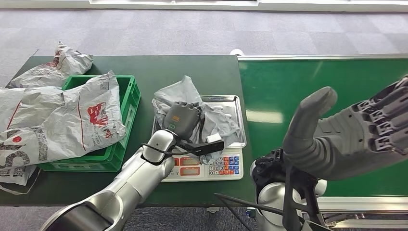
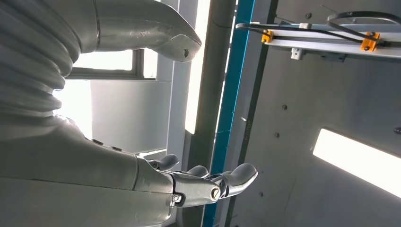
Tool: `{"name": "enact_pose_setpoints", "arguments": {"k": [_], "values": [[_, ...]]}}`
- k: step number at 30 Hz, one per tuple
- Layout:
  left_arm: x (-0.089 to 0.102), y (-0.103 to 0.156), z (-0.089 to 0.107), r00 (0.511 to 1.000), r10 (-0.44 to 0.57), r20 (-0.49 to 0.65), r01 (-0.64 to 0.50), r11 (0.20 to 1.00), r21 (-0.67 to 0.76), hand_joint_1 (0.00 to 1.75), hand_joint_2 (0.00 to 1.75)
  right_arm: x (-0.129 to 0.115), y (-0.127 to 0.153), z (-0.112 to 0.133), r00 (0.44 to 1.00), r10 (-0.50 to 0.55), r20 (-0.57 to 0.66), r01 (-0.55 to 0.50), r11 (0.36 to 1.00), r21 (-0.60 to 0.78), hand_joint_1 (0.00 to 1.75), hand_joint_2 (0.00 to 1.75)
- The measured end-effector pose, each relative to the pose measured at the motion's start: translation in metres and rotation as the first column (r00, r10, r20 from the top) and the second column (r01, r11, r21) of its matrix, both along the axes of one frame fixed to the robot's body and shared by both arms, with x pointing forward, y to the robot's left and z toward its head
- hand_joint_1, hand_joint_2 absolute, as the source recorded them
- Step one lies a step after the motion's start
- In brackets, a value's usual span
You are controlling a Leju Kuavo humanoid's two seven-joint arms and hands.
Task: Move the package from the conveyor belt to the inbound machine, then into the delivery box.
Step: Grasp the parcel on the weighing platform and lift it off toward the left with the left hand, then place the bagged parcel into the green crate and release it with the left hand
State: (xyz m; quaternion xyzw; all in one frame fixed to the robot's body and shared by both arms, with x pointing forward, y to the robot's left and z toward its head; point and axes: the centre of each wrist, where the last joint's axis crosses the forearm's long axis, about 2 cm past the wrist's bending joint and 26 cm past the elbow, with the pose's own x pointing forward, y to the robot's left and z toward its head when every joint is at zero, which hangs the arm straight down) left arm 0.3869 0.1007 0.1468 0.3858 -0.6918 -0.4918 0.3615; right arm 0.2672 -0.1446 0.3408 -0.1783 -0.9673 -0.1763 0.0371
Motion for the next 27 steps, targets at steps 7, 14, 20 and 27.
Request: {"name": "enact_pose_setpoints", "arguments": {"k": [7,14,20,27], "values": [[0.017,0.027,0.032,0.966,0.146,0.212,-0.125,0.986,-0.112,1.71,1.75,0.000,0.000,-0.001,1.000,-0.006,-0.002,0.006,1.000,-0.004,0.00,1.75],[0.018,0.047,0.044,0.923,0.245,0.296,-0.212,0.967,-0.139,1.64,1.75,0.000,0.000,-0.001,1.000,-0.005,-0.003,0.005,1.000,-0.003,0.00,1.75],[0.028,0.085,0.048,0.761,0.576,0.298,-0.555,0.816,-0.161,1.75,1.75,0.000,-0.001,-0.001,1.000,-0.002,-0.004,0.002,1.000,0.001,0.00,1.75],[0.045,0.145,0.019,0.745,0.620,0.245,-0.657,0.747,0.107,1.75,1.75,-0.001,-0.001,-0.002,1.000,-0.005,-0.006,0.005,1.000,-0.003,0.00,1.75]]}}
